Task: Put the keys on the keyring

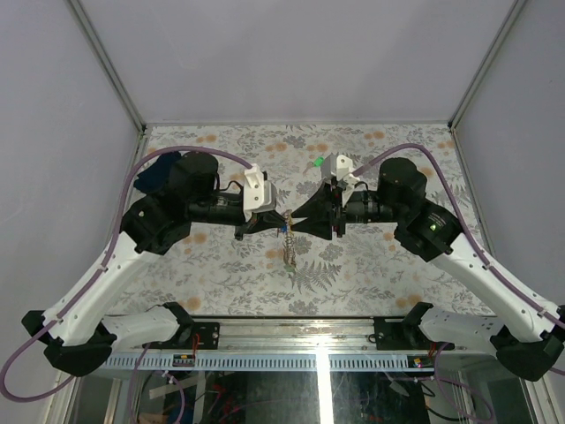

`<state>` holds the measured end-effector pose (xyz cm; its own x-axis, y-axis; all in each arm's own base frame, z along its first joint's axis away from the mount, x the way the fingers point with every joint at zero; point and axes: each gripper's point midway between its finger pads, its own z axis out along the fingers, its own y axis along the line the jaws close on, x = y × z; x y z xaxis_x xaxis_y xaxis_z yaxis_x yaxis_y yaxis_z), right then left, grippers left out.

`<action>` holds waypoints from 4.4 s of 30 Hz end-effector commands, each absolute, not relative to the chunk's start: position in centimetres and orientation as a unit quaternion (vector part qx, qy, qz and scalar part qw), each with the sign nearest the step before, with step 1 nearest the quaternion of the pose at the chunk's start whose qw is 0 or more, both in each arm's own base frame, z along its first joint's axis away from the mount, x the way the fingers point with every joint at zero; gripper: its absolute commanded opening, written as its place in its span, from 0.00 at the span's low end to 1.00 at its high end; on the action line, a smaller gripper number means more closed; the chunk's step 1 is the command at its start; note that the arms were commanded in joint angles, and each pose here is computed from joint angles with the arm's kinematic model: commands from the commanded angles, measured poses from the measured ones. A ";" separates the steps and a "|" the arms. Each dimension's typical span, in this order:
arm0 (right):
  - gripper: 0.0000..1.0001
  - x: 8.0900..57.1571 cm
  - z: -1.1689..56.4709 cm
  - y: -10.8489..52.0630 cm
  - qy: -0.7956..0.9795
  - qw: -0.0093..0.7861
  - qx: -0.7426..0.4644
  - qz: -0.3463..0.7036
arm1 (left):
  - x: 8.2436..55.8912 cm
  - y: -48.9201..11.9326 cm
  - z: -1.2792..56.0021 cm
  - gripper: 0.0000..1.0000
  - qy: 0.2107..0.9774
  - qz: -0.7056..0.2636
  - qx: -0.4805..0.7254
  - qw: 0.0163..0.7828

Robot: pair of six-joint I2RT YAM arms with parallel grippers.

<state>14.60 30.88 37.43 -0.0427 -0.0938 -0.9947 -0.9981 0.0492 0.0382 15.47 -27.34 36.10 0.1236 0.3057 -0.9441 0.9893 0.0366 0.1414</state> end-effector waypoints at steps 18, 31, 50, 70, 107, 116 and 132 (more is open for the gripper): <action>0.26 15.3 37.7 32.0 0.545 0.465 -0.506 0.480 | 15.7 -27.5 37.5 0.00 0.532 -0.343 0.602 0.487; 0.00 15.3 37.5 32.1 0.546 0.460 -0.508 0.482 | 15.6 -27.5 37.7 0.00 0.530 -0.343 0.602 0.489; 0.00 11.2 43.2 29.4 0.422 0.549 -0.517 0.503 | 12.2 -26.8 42.2 0.26 0.432 -0.404 0.559 0.581; 0.00 9.7 45.1 29.0 0.381 0.554 -0.519 0.528 | 9.8 -27.4 44.8 0.26 0.360 -0.486 0.524 0.600; 0.00 9.5 46.3 28.6 0.365 0.576 -0.501 0.532 | 10.3 -28.2 43.6 0.00 0.375 -0.491 0.536 0.576; 0.00 9.3 47.5 28.3 0.348 0.594 -0.477 0.547 | 10.4 -28.1 43.6 0.00 0.376 -0.486 0.535 0.580; 0.00 10.7 48.8 27.9 0.337 0.637 -0.398 0.568 | 10.6 -28.1 43.7 0.00 0.379 -0.486 0.526 0.586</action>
